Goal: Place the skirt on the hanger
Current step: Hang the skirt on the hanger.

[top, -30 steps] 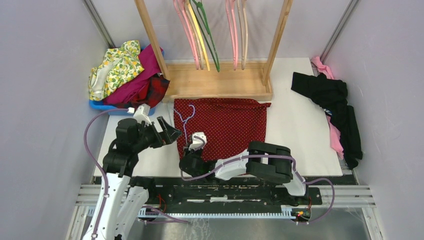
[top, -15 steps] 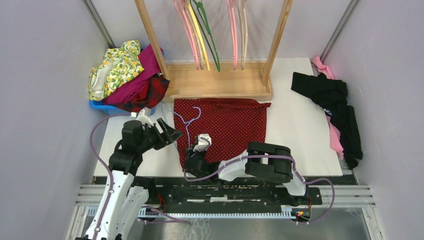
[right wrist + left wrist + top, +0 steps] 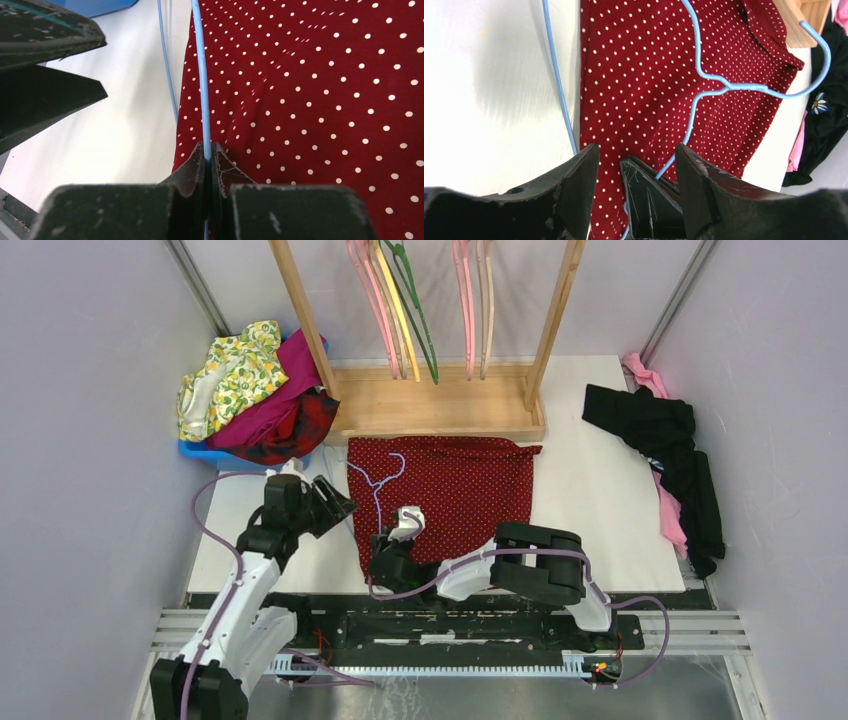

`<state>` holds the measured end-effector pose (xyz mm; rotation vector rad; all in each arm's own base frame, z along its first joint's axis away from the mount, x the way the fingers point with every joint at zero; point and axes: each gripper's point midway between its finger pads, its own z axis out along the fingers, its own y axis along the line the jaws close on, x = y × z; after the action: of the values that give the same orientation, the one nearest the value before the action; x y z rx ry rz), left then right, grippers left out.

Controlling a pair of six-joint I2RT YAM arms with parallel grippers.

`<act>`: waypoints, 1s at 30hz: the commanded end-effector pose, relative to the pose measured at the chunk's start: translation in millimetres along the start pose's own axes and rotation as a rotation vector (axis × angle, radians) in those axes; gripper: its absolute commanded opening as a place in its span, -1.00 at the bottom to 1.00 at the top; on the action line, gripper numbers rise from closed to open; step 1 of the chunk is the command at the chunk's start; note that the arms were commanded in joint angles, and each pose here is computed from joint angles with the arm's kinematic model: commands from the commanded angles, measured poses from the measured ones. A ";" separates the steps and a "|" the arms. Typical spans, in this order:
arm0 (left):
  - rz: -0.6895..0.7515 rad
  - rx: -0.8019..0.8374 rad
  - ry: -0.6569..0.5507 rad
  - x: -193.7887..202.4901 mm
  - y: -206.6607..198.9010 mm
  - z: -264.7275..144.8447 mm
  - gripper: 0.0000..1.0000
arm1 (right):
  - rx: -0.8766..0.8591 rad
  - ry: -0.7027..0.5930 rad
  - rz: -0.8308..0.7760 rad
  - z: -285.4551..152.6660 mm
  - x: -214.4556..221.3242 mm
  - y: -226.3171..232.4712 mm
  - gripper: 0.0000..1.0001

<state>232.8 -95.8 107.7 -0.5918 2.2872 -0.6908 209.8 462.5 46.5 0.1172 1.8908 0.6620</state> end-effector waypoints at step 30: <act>0.126 -0.283 -0.114 -42.1 22.2 83.4 0.10 | -0.015 0.002 0.053 2.7 -9.8 1.5 -0.98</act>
<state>292.3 -84.4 45.9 -0.6371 2.3796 -0.3084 213.2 462.8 45.1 0.1341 1.9021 0.6853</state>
